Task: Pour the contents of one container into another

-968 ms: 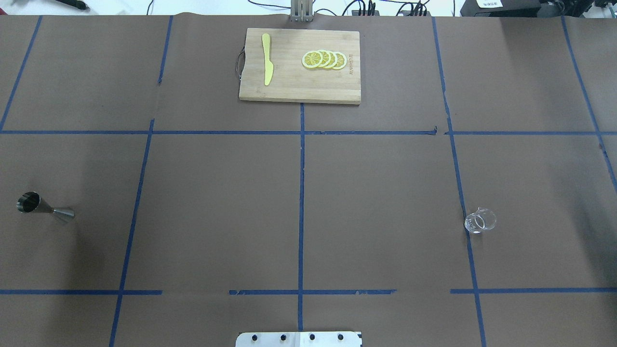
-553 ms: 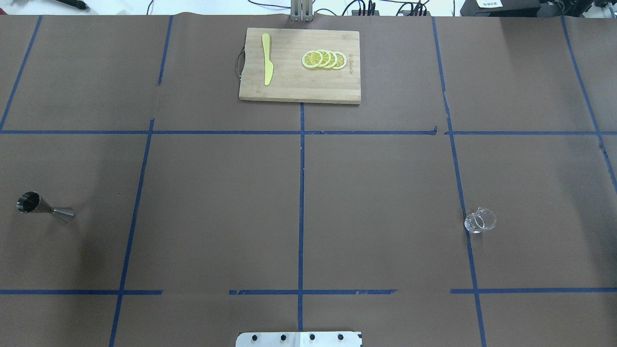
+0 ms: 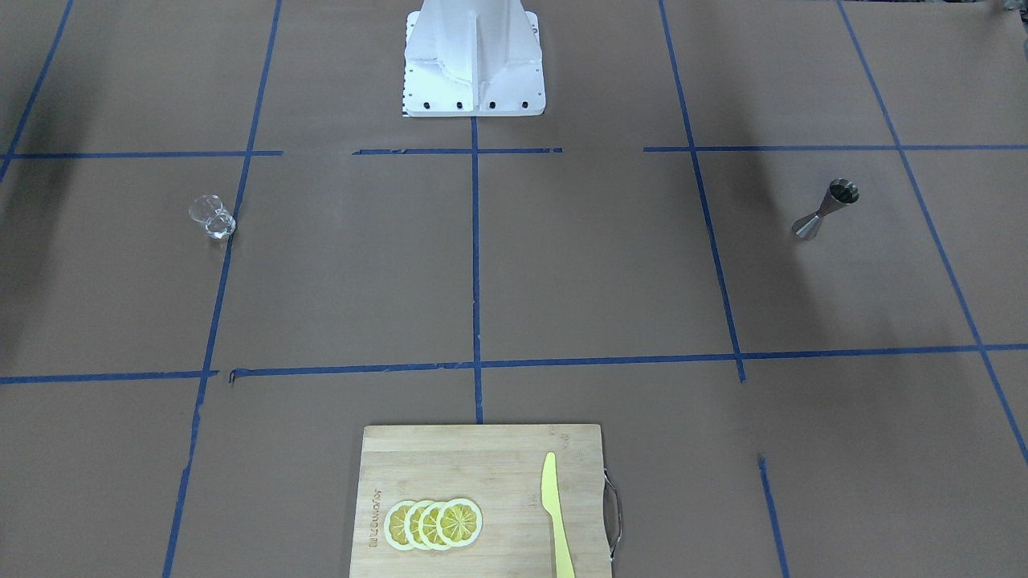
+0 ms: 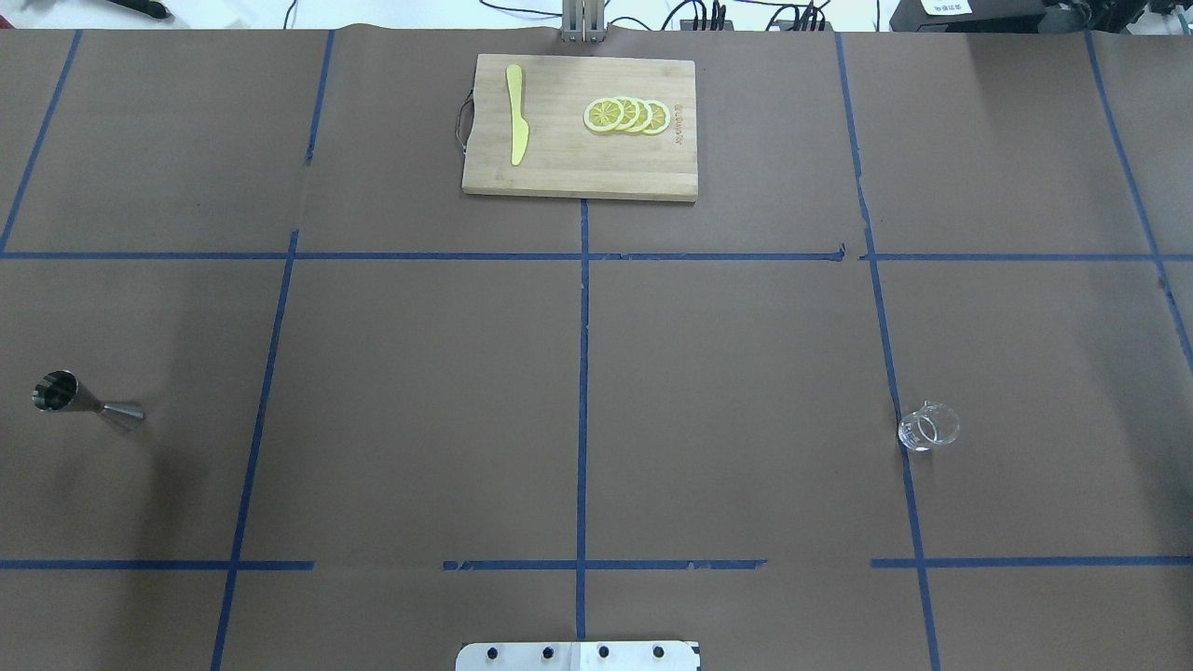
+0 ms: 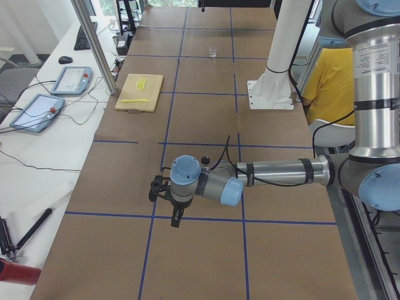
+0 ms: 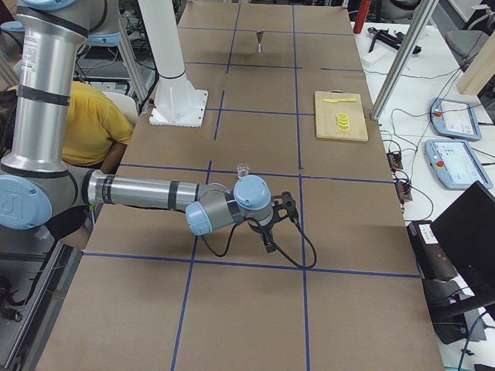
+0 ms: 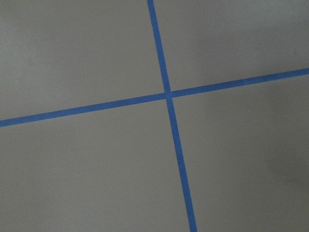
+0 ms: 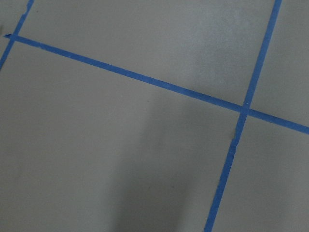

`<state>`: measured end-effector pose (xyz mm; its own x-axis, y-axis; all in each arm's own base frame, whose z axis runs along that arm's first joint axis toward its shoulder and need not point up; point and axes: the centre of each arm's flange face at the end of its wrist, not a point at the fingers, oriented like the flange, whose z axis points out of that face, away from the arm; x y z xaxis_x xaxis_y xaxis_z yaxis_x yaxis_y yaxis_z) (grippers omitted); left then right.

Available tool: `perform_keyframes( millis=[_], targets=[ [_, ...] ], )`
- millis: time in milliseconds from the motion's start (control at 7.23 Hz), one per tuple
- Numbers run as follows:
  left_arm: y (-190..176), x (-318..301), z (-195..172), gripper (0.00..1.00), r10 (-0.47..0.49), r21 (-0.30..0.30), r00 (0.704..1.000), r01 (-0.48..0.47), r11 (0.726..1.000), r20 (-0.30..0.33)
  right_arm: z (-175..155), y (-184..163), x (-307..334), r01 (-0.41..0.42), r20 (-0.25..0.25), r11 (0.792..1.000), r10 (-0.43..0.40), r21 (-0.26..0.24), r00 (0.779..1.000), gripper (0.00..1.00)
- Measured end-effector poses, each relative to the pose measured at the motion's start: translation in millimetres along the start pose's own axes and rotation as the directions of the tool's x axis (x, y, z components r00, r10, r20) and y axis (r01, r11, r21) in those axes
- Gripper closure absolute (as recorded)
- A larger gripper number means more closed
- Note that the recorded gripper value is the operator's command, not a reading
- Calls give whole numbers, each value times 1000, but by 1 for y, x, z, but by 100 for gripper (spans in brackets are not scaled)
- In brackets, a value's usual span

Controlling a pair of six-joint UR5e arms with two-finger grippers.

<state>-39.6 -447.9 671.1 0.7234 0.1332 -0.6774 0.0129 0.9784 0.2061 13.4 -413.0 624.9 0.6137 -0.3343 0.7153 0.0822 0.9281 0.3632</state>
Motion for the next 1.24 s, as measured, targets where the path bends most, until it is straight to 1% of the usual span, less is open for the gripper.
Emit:
perform_keyframes(
  millis=[138,277,415,553,691,830,968,1244],
  targets=[
    [2,-2,1,0,-10,1,1000,10,1000,9,-6,21,-5,-10,-8,1000,10,-6,1000,0],
    [2,-1,-2,0,-11,5,1000,11,1000,12,-7,35,-3,-28,-34,999,28,-15,999,0],
    [-1,8,-11,0,-7,11,1000,7,1000,11,-6,39,0,-53,-56,998,51,-27,997,0],
    [-5,16,-24,0,-19,5,1000,19,1000,2,-1,37,4,-92,-67,994,88,-61,994,0],
    [-3,15,-35,0,-61,-12,998,61,998,-16,4,26,5,-137,-79,984,129,-111,989,0],
    [3,5,-40,0,-111,-30,993,110,993,-32,8,14,6,-169,-105,974,154,-153,982,0],
    [8,0,-42,0,-138,-39,990,137,990,-39,12,4,4,-174,-130,969,152,-177,980,0],
    [8,4,-51,0,-138,-28,989,137,990,-48,27,-7,-5,-151,-140,964,122,-217,983,0]
  ],
)
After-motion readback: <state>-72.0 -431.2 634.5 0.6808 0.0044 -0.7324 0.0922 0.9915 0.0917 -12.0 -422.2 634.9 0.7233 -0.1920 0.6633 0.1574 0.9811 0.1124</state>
